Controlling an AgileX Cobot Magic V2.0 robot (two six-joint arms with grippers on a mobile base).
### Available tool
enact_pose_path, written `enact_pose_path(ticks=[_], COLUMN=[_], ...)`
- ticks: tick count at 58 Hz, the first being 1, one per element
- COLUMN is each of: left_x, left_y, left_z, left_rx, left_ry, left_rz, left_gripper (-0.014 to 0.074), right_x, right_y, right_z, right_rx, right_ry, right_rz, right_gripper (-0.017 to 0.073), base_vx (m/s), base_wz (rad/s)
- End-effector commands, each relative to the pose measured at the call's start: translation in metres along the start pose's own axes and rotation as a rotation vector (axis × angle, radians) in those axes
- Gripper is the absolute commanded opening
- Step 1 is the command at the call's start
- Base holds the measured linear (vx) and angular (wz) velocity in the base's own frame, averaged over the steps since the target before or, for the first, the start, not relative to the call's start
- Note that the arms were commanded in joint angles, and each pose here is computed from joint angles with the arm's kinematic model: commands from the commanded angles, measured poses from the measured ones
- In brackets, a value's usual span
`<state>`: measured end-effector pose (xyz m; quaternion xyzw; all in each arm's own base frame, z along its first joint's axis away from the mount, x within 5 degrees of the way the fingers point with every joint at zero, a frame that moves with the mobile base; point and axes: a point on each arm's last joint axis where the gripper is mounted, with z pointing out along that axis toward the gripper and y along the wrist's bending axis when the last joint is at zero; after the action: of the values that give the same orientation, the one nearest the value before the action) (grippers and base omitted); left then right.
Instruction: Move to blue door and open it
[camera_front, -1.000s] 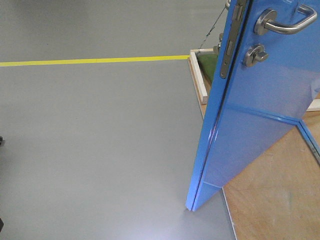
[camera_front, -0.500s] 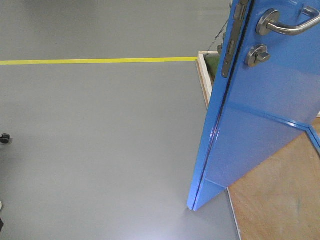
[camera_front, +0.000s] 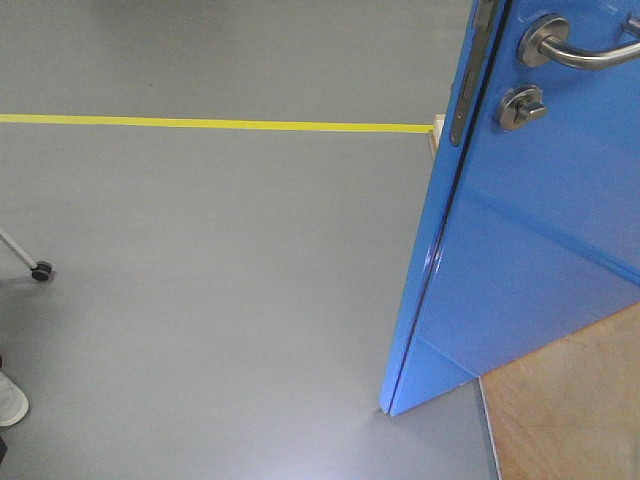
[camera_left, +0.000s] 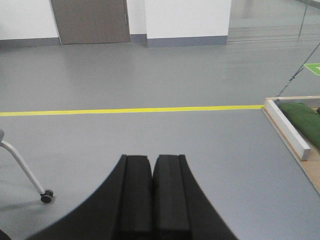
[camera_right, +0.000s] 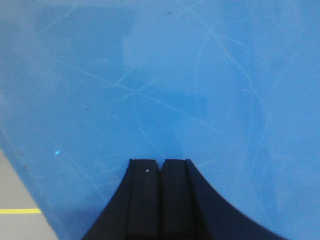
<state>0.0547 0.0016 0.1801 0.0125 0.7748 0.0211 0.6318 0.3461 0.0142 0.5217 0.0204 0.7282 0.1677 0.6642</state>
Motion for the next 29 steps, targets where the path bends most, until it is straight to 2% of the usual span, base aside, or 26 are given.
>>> enact_pose_path(ticks=[1, 29], left_x=[-0.0166, -0.0166], left_y=[-0.0001, -0.0001], left_z=[-0.0040, -0.0040], left_rx=[0.007, 0.007], left_ry=[-0.123, -0.123], left_rz=[-0.008, -0.008], left_gripper=[0.0073, 0.0073], right_x=[-0.0204, -0.0205], right_y=[0.0103, 0.0103], right_z=[-0.0142, -0.0142], right_rx=[-0.025, -0.025], right_ry=[-0.123, -0.124], right_rz=[0.009, 0.009], right_gripper=[0.0012, 0.0012], base_vx=[0.11, 0.13], base_wz=[0.16, 0.10])
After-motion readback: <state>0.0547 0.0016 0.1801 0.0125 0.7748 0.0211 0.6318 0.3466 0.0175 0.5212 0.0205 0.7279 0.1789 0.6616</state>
